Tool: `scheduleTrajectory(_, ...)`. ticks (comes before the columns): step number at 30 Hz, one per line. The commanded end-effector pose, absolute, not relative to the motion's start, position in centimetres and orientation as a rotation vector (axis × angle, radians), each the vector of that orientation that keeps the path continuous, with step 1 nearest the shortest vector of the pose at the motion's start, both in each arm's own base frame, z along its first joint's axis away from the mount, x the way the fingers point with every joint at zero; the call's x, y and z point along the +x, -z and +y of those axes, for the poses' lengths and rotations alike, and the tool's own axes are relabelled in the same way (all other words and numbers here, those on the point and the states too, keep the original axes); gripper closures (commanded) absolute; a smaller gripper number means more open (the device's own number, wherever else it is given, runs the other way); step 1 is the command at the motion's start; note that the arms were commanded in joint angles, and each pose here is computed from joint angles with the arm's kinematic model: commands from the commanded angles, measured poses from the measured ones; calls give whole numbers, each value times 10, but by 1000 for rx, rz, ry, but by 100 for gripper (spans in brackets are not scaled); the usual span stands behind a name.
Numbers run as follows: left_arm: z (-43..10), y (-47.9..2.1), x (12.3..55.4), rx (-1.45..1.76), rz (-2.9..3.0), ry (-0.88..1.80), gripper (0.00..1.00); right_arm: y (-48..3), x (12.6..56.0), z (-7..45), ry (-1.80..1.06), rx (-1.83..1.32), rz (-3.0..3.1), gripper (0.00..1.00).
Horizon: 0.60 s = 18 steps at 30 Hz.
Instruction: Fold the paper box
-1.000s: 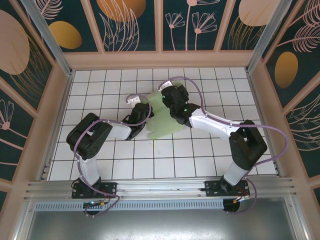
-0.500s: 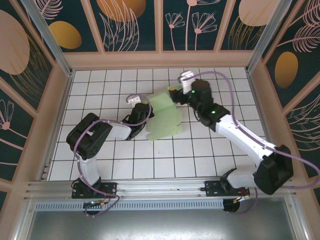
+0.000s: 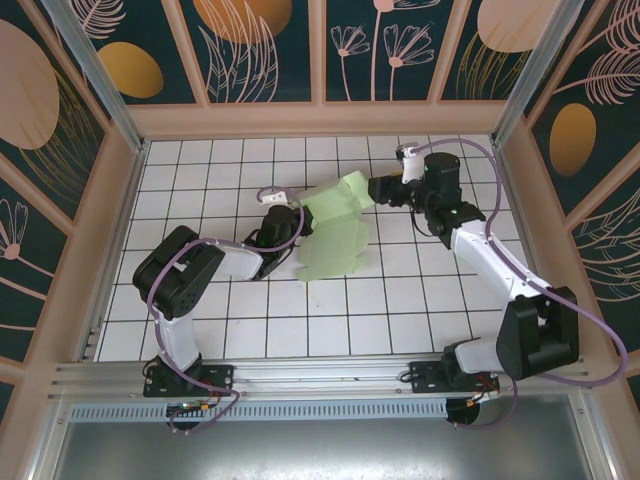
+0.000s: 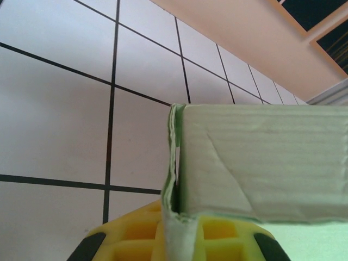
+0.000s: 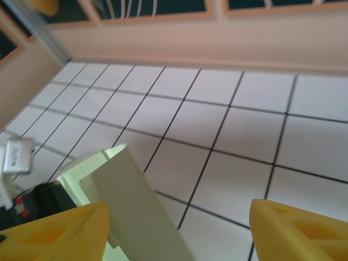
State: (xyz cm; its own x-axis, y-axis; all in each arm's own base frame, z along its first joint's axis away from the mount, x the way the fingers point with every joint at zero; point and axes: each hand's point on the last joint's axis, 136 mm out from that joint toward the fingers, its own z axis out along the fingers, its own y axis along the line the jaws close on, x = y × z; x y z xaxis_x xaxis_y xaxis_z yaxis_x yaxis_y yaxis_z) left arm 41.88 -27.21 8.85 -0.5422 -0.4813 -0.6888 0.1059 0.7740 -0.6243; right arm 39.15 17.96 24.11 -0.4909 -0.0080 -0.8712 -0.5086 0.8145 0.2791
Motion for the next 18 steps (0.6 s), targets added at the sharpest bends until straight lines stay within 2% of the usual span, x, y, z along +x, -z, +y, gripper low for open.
scheduleTrajectory(1,-286,-114,423,-222,1943,854,100,-238,377,201,-793,-517,2013,35)
scheduleTrajectory(7,-288,-111,424,-222,1954,858,100,-221,364,218,-842,-624,2059,45)
scheduleTrajectory(10,-289,-110,424,-219,1957,859,100,-216,364,224,-777,-649,2074,52)
scheduleTrajectory(14,-290,-106,425,-220,1967,861,100,-210,364,234,-666,-699,2075,53)
scheduleTrajectory(18,-291,-105,425,-220,1970,864,100,-205,369,237,-588,-696,2079,63)
